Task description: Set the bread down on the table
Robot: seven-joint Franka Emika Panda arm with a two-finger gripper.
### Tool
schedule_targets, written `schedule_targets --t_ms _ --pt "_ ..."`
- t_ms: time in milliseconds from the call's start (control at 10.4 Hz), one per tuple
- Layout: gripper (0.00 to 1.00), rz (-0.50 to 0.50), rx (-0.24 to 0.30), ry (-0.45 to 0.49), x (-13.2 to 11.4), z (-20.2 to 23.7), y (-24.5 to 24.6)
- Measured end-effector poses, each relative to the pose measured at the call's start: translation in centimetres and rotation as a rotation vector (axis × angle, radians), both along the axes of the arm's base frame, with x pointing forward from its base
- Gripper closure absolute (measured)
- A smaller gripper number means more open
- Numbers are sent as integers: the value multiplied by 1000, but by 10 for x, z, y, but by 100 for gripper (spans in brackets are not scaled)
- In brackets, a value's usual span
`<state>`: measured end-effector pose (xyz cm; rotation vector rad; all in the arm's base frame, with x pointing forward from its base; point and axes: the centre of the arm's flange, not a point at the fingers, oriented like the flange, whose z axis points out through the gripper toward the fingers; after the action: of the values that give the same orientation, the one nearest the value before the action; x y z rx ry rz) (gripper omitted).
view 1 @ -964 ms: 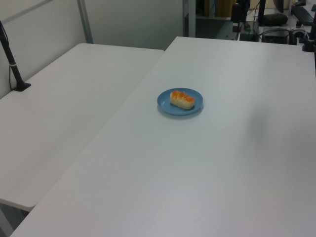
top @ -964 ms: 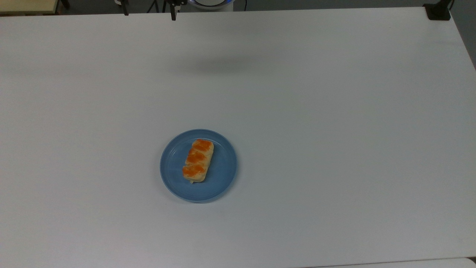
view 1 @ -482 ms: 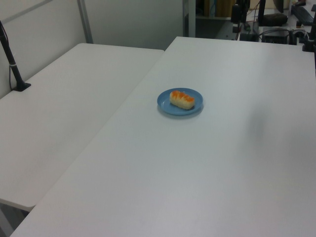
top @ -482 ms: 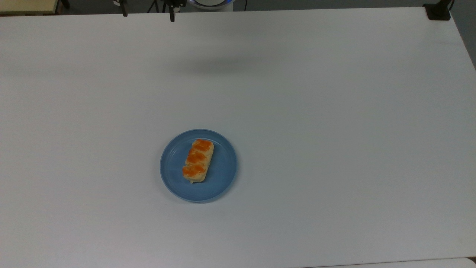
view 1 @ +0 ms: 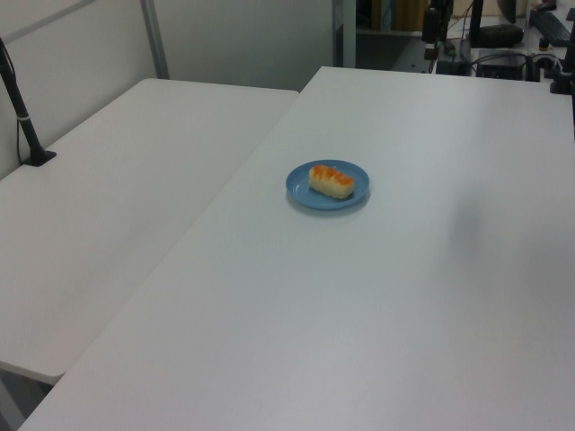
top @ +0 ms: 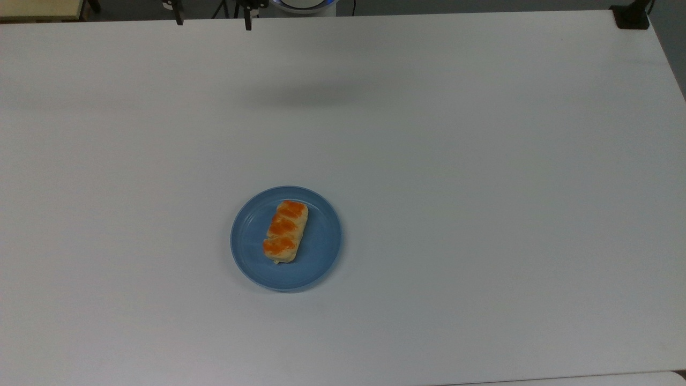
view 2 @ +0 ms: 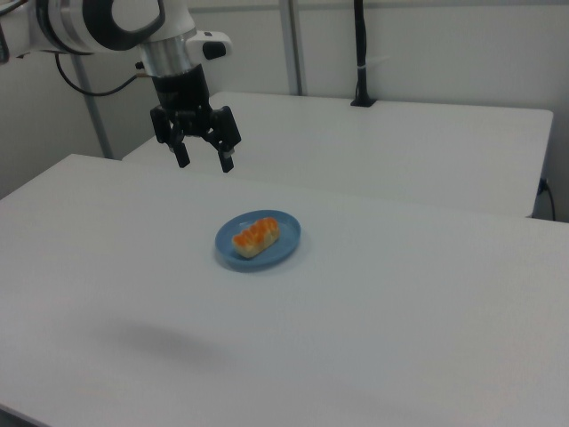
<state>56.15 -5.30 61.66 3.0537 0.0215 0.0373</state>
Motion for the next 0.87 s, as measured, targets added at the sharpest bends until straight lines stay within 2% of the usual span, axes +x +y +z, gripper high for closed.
schedule_targets --t_ms 867 --pt "0 5 1 10 2 -5 1"
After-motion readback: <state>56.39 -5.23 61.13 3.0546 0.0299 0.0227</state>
